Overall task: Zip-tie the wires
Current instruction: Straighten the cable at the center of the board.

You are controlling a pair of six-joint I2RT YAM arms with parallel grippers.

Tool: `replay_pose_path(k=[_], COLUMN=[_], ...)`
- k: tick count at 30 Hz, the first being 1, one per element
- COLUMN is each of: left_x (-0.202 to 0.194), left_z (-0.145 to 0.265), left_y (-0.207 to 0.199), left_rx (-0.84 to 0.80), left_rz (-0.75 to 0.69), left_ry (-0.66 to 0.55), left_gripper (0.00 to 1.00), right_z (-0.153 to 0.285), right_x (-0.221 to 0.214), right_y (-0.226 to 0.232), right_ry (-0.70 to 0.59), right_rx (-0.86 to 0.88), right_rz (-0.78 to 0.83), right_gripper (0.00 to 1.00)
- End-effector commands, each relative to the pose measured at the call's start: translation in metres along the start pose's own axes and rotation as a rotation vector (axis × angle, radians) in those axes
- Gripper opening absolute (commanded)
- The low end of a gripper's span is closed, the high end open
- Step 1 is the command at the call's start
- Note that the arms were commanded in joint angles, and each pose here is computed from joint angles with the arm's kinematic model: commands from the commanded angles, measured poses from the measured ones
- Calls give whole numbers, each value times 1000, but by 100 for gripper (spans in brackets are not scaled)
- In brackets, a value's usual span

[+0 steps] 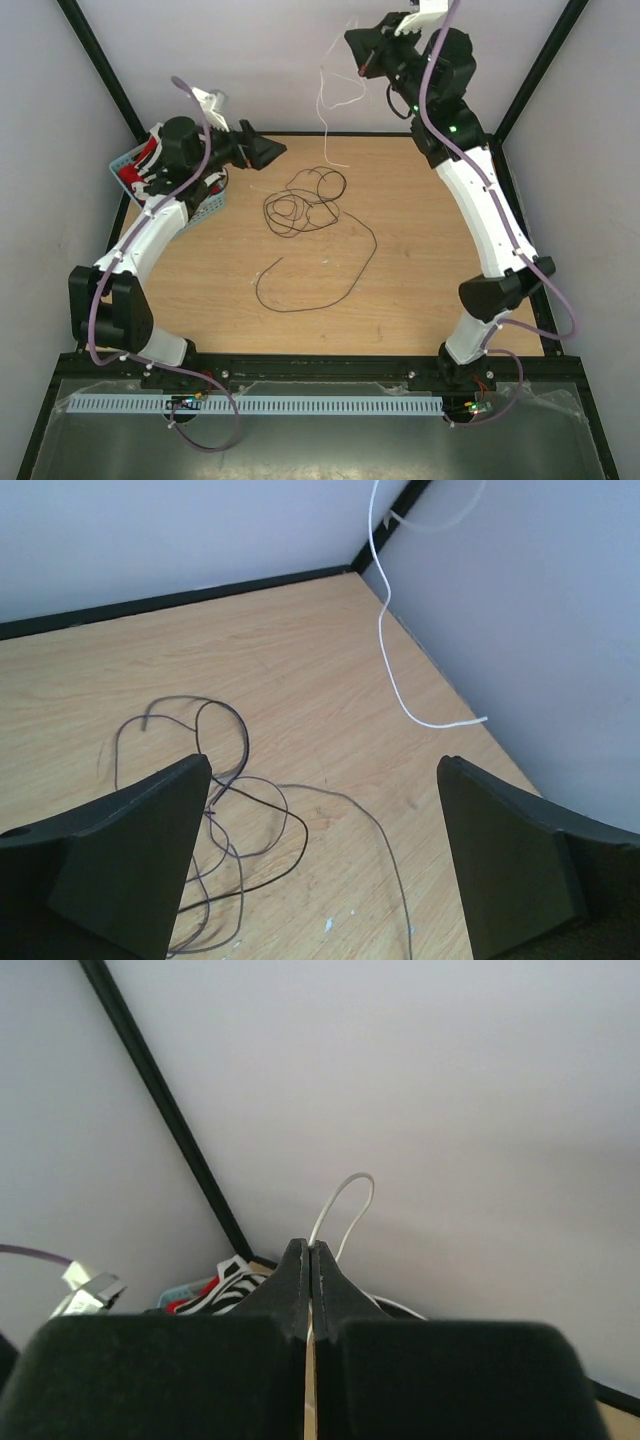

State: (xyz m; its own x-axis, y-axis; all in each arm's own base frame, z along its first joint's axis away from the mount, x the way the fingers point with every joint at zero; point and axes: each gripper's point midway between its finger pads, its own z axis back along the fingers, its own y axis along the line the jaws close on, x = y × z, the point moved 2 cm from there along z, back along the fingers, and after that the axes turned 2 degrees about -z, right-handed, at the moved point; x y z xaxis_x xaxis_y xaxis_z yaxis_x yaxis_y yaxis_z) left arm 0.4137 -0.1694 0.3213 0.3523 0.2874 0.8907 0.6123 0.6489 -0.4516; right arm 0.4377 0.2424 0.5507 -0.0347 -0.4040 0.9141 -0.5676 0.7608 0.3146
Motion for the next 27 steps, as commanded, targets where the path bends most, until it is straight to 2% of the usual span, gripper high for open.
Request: replay_pose_path(k=[1, 4, 12, 18, 21, 23, 24, 25, 27], left_x=[-5, -12, -35, -62, -79, -89, -94, -98, -102], left_z=[-8, -16, -47, -67, -75, -80, -82, -82, -80], left_y=[-23, -28, -46, -36, -36, -42, -46, -50, -55], left_rx=[-80, -82, -127, -26, -33, -64, -84, -109, -149], left_rz=[-193, -232, -227, -246, -244, -235, -227, -220, -209], left_ry=[-44, -54, -25, -2, 32, 58, 70, 82, 102], left_gripper=[98, 98, 96, 88, 82, 71, 63, 52, 20], right_z=[24, 39, 70, 90, 100, 106, 108, 110, 114], right_x=[1, -2, -7, 5, 11, 12, 13, 14, 14], right_y=[14, 17, 35, 45, 49, 50, 50, 49, 46], right_ry=[32, 54, 89, 63, 48, 38, 32, 25, 19], right_rx=[49, 55, 138, 160, 172, 172, 166, 157, 140], right_rz=[-26, -41, -86, -123, -136, -145, -147, -146, -139], right_gripper=[0, 0, 0, 0, 0, 0, 0, 0, 0])
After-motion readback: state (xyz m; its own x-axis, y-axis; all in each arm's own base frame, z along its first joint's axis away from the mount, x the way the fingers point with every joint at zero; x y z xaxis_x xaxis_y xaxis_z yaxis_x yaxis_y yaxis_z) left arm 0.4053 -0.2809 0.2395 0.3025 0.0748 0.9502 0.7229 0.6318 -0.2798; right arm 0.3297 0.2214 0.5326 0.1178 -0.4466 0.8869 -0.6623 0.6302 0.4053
